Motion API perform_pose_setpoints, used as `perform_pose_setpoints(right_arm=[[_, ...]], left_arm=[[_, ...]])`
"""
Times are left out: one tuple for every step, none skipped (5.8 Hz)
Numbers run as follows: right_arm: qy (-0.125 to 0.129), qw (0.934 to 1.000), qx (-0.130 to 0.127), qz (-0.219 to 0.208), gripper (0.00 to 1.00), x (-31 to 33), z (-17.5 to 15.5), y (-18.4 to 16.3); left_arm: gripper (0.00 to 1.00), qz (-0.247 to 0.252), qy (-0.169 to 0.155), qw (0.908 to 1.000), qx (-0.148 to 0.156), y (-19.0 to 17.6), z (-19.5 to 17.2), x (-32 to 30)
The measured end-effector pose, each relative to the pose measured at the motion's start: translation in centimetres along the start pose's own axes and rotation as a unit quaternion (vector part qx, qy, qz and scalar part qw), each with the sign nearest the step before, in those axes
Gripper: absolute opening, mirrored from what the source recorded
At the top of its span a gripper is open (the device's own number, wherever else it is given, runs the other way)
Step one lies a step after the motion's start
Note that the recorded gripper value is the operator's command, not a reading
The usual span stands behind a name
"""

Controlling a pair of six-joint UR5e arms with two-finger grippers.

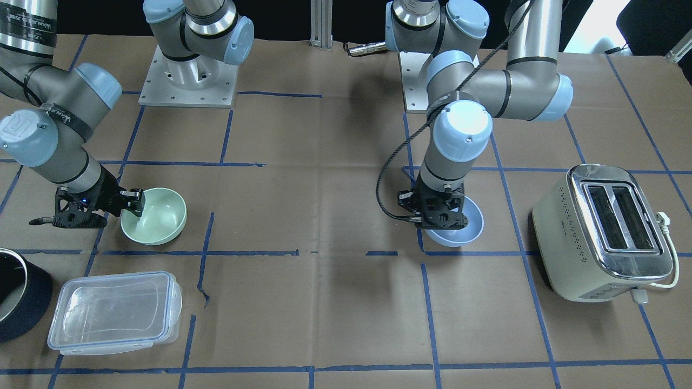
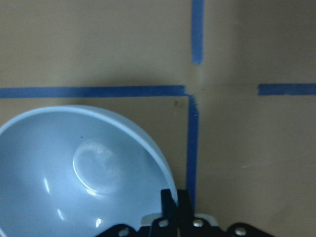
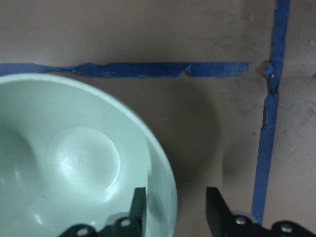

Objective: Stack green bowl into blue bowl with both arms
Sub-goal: 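Lift blue bowl toward table center with left gripper while right lifts green bowl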

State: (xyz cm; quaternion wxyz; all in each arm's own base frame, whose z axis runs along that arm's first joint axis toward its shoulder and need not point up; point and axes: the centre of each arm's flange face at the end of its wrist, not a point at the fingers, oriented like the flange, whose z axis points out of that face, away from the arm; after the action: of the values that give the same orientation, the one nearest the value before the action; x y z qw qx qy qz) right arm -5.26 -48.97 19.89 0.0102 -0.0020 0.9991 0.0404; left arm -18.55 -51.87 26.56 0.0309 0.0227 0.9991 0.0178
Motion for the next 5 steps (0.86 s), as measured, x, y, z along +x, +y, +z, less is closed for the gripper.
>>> perform_pose_setpoints(right_arm=[[0.0,1.0,0.005,0.0,0.07,0.1,-0.5,-0.2],[0.002,0.9999,0.013,0.0,0.07,0.1,-1.3,-0.5],[0.004,0.9998,0.02,-0.001,0.07,0.2,-2.7,-0.8],[0.003,0.9998,0.017,-0.002,0.07,0.3,-4.8,-1.4],[-0.005,0.9999,0.008,-0.004,0.07,0.2,-7.5,-1.9]], left_arm=[[0.04,0.021,0.004,0.9995,0.023,-1.5,-1.9,6.6],[0.05,0.057,0.007,0.9976,0.039,-2.3,-2.7,14.0],[0.06,0.091,0.007,0.9948,0.047,-2.2,-2.2,20.3],[0.07,0.116,0.003,0.9924,0.042,-1.8,-0.4,24.2],[0.64,0.13,-0.005,0.9909,0.034,-1.4,1.1,25.8]])
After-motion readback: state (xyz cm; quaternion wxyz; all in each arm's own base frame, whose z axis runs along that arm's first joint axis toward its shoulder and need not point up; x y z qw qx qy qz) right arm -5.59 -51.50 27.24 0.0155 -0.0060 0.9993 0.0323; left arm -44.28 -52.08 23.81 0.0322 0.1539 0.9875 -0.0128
